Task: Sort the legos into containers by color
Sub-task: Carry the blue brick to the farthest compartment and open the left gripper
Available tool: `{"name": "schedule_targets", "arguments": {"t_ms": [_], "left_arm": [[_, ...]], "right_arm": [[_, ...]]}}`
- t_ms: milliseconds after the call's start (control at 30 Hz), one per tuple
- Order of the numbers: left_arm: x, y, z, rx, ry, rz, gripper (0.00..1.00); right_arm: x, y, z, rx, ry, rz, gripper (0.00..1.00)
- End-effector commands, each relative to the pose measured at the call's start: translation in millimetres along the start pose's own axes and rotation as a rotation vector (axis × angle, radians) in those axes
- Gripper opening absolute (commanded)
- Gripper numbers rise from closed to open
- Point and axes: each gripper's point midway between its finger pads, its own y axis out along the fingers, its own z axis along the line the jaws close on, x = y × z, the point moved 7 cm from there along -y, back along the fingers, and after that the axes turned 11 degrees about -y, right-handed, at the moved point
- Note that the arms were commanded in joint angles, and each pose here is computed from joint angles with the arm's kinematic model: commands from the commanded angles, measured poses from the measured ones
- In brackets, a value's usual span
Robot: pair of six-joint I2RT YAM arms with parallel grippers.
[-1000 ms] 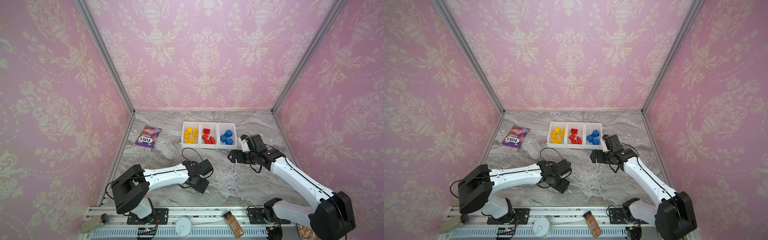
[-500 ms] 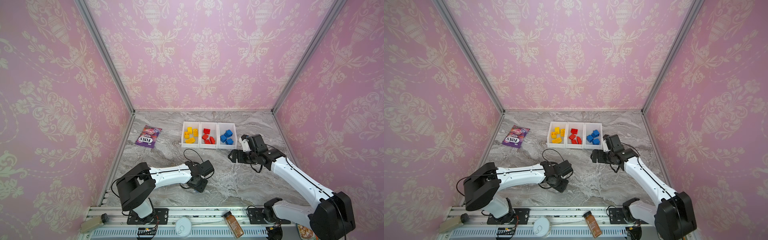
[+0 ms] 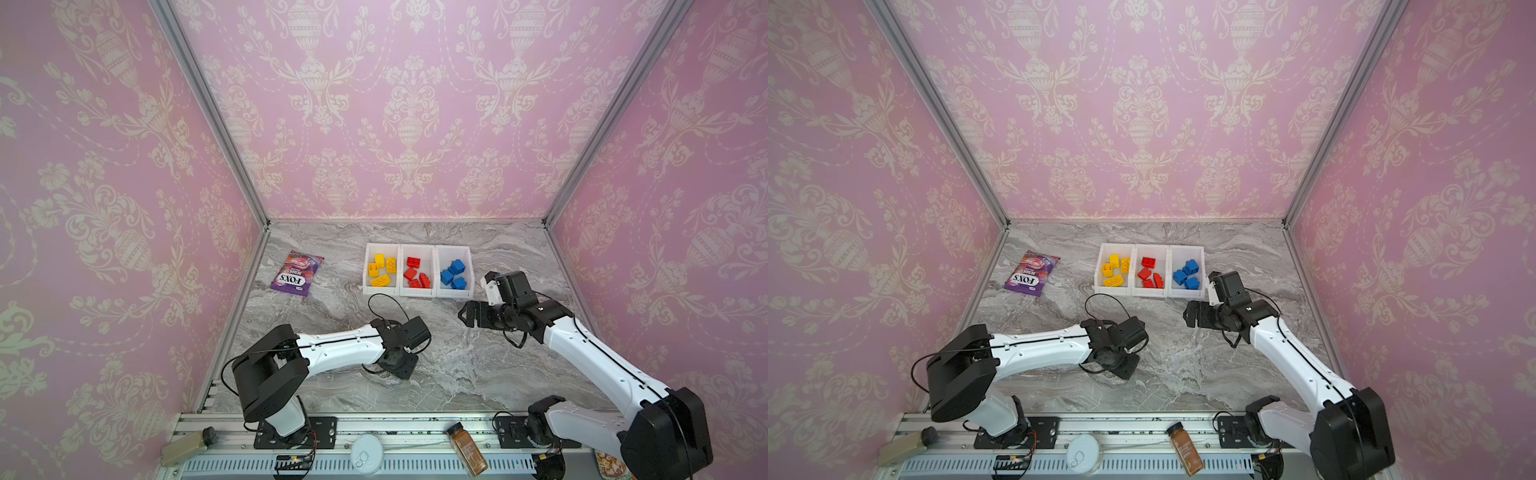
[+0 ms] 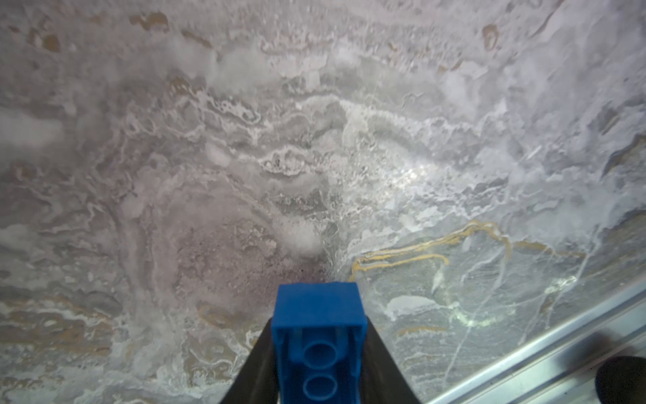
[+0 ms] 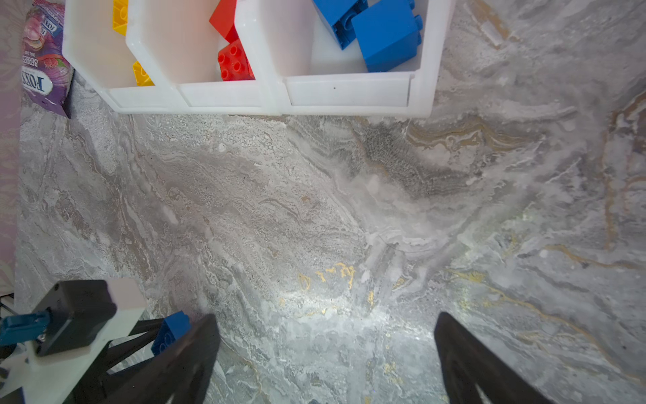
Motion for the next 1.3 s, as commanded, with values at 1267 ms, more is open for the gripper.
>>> {"name": "schedule_targets", "arguments": {"t_ms": [1267], "left_arm": [[316, -19, -51, -0.334, 0.099, -0.609, 0.27]], "right_arm": [[-8, -18, -7, 0.012, 0.055, -0.061, 0.98]]}}
